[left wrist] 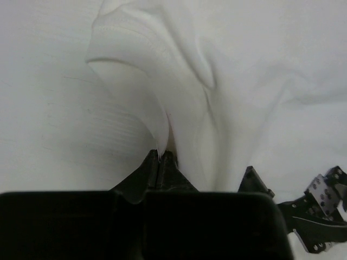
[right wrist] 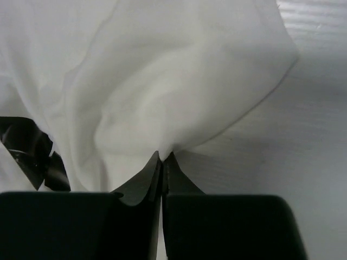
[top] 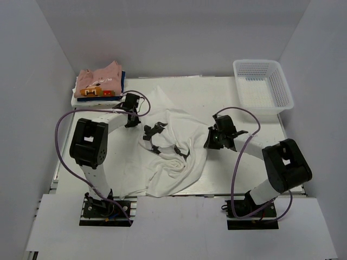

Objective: Fold and stack the t-shirts

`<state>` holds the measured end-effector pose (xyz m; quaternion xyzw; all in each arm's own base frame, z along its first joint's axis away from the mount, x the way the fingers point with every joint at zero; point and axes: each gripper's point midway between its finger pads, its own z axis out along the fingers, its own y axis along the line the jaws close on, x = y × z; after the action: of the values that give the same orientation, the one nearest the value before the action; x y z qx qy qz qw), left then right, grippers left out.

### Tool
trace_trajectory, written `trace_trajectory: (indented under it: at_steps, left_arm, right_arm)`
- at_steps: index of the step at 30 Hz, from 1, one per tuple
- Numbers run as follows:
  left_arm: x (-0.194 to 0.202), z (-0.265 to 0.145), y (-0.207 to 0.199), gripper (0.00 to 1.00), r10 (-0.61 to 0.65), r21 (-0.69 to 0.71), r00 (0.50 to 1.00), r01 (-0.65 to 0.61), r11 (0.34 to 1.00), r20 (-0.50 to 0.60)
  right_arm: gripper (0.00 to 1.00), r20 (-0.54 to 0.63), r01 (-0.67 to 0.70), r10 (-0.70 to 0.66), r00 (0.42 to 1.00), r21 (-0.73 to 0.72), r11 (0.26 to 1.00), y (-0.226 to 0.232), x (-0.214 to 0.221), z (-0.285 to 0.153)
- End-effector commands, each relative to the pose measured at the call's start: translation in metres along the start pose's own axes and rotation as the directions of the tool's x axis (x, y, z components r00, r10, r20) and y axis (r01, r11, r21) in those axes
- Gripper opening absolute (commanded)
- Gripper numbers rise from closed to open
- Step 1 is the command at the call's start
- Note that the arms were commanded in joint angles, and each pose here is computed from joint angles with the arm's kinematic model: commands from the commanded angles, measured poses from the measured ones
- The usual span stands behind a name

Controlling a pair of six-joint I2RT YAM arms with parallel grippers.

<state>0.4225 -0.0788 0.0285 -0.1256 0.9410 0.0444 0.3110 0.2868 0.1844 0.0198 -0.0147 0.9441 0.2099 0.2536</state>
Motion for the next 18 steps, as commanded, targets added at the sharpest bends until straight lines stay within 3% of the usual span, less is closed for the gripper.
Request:
trace_trajectory:
  at_steps: [1,3,5,9,11,15,18]
  left_arm:
    - [-0.055,-0.046,-0.011,0.0,-0.053,0.079,0.987,0.041,0.996,0.151]
    - [-0.06,-0.059,-0.006,0.0,-0.066,0.085,0.981,0.051,0.995,0.184]
    - [-0.077,-0.086,0.0,0.0,-0.1,0.105,0.96,0.075,0.992,0.261]
    - [-0.095,-0.116,0.01,0.0,-0.137,0.123,0.924,0.099,0.987,0.358]
    - [-0.098,-0.121,0.028,0.0,-0.126,0.049,0.92,0.116,0.992,0.371]
    - [-0.114,-0.158,0.046,0.0,-0.158,0.022,0.887,0.165,0.986,0.433]
    - [-0.129,-0.199,0.049,0.0,-0.221,0.116,0.827,0.188,0.975,0.516]
  right_arm:
    - [0.0,0.154,0.037,-0.049,0.987,0.08,0.996,0.002,-0.052,-0.021]
    - [0.0,0.22,0.046,-0.087,0.972,0.182,0.982,-0.011,-0.07,-0.039]
    - [0.0,0.362,0.021,-0.117,0.925,0.257,0.966,-0.016,-0.102,-0.08]
    - [0.0,0.432,-0.019,-0.157,0.888,0.376,0.927,-0.028,-0.121,-0.129]
    - [0.0,0.451,-0.051,-0.158,0.878,0.418,0.907,-0.035,-0.123,-0.15]
    - [0.0,0.548,-0.107,-0.155,0.822,0.416,0.903,-0.03,-0.138,-0.197]
    - [0.0,0.626,-0.141,-0.161,0.763,0.404,0.904,-0.027,-0.148,-0.23]
